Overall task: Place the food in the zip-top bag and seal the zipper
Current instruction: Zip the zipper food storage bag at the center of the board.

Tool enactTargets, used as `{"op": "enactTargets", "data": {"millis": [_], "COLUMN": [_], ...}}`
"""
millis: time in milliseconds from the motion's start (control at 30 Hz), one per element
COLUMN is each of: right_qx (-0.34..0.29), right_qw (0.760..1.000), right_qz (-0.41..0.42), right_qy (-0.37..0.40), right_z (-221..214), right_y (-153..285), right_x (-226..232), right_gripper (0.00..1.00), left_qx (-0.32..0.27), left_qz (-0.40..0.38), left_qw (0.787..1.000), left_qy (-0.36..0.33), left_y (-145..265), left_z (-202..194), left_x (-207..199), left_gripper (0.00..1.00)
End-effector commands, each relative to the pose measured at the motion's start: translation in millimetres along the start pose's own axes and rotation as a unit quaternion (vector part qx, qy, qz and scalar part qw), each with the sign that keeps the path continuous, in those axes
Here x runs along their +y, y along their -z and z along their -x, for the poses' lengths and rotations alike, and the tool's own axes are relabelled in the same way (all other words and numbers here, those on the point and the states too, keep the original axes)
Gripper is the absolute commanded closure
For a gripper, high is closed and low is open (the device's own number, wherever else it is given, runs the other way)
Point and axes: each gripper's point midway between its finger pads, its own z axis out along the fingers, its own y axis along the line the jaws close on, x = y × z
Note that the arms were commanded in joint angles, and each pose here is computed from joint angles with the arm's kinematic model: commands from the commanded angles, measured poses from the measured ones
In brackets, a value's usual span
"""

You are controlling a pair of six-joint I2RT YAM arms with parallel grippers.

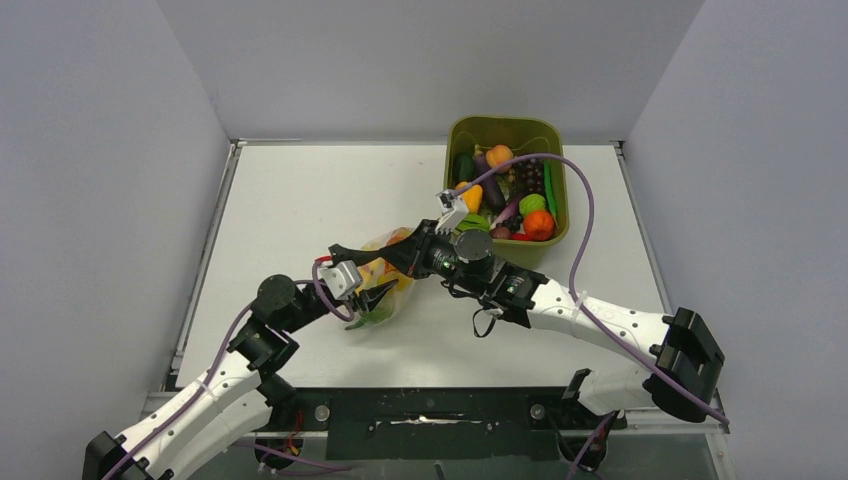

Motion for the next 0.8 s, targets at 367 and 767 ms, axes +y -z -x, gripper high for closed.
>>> {"op": "enactTargets", "data": {"millis": [367,767], "right_qx": [-0.002,0.132], "right_qw": [0.952,0.8], "right_qz": [0.096,0.14], "right_qy": [0.29,0.568], "right_z": [48.8,1.5], "right_y": [40.5,108.9], "right_x": [34.5,-44.3], "right_gripper": [0.43,0.4], "left_qx": [-0.045,-0.08], "left_qz": [-0.053,-0.156], "left_qw": [0.997,0.984], "left_qy": [-0.02,0.012], "left_y": [12.3,42.9], "left_z": [37.6,82.5], "left_x": [-21.6,-62.4], "left_gripper": [1.0,1.0]}}
